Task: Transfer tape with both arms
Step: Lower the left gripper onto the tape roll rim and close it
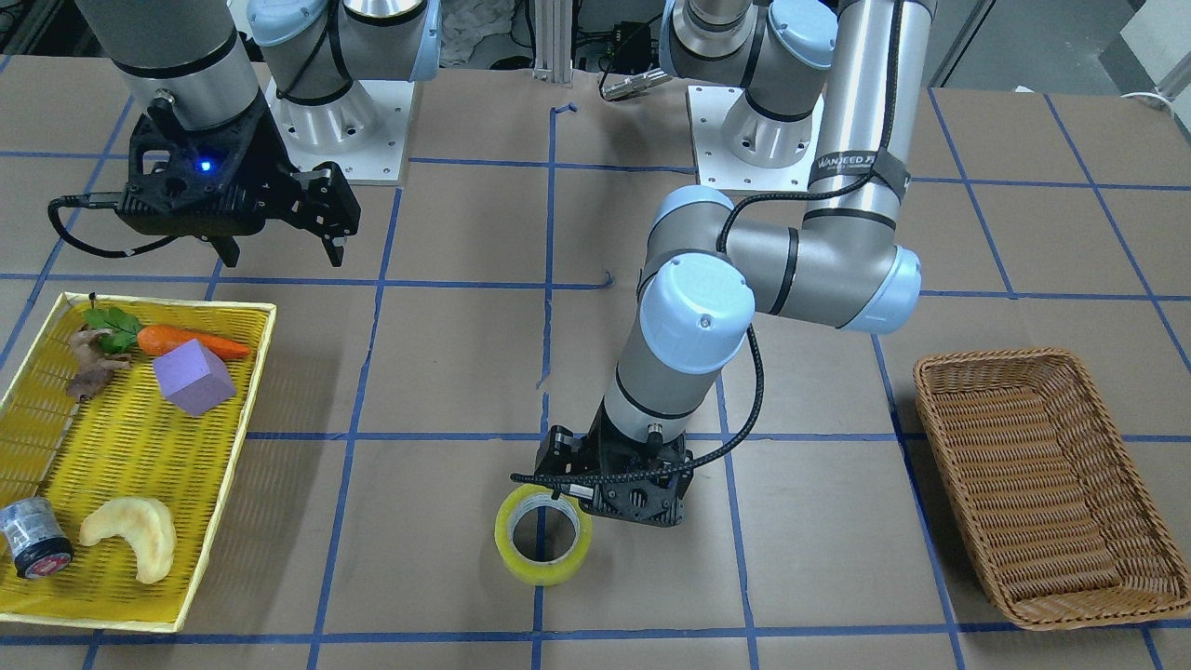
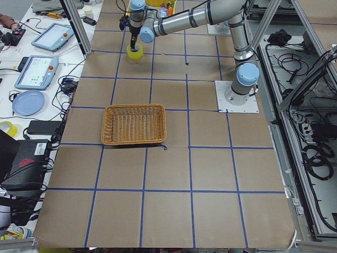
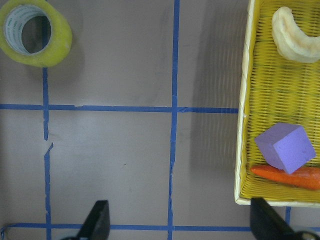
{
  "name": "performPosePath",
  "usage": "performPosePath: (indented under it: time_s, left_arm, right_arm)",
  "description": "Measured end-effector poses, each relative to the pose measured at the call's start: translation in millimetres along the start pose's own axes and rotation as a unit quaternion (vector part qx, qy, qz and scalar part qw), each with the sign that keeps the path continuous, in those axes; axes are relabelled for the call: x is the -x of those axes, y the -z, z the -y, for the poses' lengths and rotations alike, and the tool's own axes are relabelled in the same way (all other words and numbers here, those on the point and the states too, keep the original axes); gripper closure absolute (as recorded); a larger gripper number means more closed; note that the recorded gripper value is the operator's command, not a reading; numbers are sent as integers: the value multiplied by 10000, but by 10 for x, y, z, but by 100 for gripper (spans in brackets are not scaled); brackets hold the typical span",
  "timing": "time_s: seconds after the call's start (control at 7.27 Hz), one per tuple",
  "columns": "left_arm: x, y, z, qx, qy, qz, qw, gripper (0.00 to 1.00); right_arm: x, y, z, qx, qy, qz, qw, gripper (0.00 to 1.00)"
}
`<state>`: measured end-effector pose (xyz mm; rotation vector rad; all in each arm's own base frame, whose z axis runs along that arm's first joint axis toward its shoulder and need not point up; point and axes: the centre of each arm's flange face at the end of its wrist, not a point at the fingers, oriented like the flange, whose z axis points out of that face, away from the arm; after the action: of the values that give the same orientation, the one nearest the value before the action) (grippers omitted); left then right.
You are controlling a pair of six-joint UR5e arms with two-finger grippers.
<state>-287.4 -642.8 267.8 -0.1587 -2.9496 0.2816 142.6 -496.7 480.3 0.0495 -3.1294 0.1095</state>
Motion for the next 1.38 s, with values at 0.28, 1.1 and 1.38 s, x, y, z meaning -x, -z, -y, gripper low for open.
performPosePath:
  time_s: [0.28,1.1,1.38]
  left_arm:
    - [44,-371,13,207,23,11,9998,0]
    - [113,-868,71,300,-178,19,9994,100]
    - [121,-768,67,349,-194,69,9992,100]
  right_arm:
    - [1,100,91,63,-12,15,10000,0]
    - [8,93,106,130,11,22,9999,0]
    - [8,93,106,131,19,22,9999,0]
